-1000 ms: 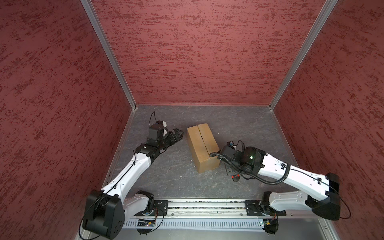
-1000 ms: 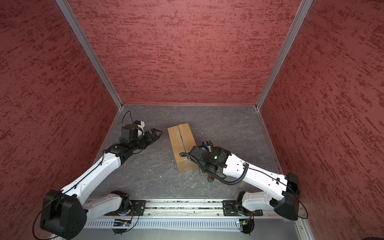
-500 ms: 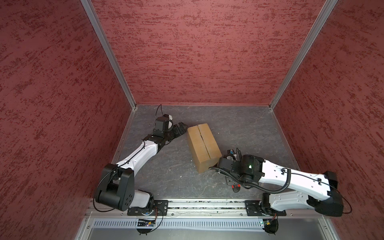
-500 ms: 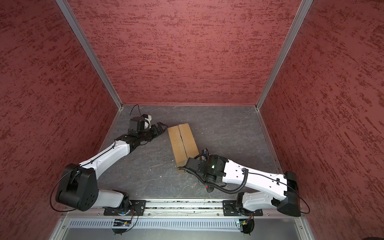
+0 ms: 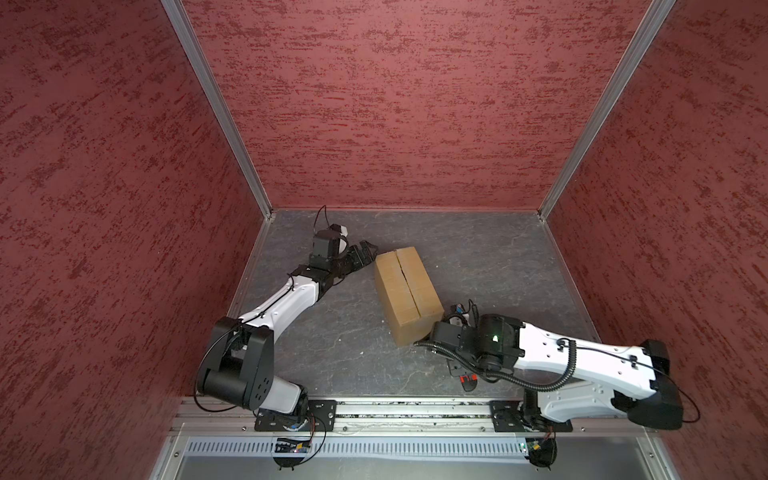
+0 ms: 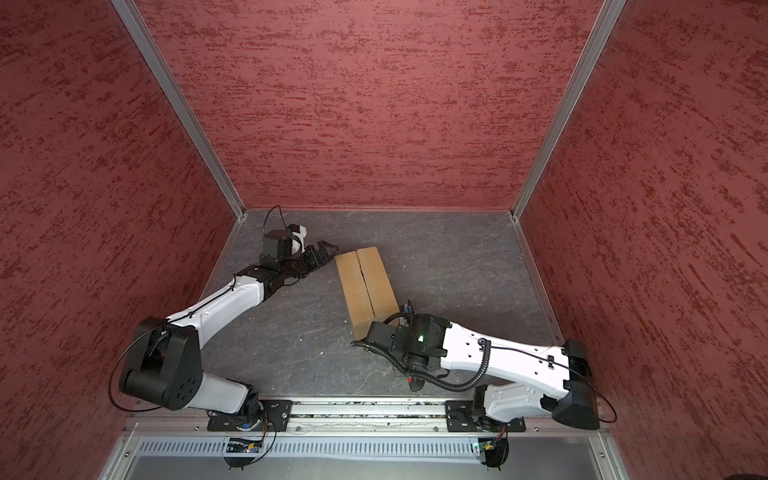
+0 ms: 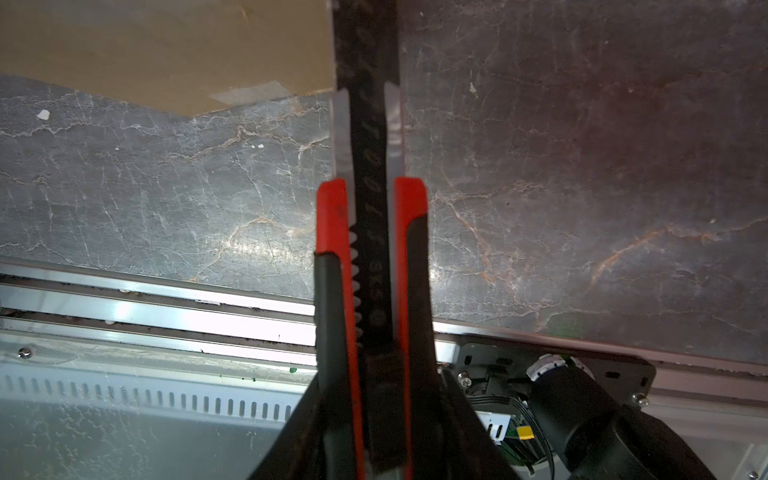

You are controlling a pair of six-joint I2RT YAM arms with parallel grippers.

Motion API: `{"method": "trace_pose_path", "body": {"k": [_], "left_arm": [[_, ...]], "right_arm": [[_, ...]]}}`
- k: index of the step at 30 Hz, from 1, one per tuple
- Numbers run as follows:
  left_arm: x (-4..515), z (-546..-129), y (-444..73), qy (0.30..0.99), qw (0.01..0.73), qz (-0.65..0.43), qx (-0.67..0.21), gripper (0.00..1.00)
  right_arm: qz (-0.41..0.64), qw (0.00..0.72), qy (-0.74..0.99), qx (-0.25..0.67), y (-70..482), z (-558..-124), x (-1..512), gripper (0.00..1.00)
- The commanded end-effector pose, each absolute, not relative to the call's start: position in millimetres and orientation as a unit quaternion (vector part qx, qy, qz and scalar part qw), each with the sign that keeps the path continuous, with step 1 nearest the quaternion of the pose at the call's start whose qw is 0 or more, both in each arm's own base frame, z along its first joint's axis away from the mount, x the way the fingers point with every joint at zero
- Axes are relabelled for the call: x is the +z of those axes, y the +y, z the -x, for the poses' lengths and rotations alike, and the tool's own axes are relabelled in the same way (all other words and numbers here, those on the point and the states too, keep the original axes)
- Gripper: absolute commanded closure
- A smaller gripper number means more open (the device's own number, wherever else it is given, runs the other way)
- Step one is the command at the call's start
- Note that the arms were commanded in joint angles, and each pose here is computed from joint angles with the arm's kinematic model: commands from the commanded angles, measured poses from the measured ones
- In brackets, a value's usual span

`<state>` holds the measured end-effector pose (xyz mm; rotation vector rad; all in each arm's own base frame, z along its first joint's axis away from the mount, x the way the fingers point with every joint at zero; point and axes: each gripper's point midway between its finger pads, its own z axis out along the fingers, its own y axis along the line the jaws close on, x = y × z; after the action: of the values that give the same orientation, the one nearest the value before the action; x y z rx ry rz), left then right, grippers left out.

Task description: Unpack the express box

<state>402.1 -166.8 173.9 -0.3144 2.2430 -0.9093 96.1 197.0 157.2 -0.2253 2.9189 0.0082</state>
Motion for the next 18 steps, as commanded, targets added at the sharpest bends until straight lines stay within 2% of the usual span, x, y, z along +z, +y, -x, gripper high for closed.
{"method": "trace_pose_path", "body": {"k": [1,18], "left_arm": [[183,-409,-172,0.856,0.361,0.106,-0.354,0.0],[168,-405,-181,0.859,0.346,0.101,-0.363,0.0]], "right_arm": [[0.07,0.108,0.991,0.018,206,-95,164,1.0],[0.084,0.11,0.99,0.017,220,-100,175,1.0]]}}
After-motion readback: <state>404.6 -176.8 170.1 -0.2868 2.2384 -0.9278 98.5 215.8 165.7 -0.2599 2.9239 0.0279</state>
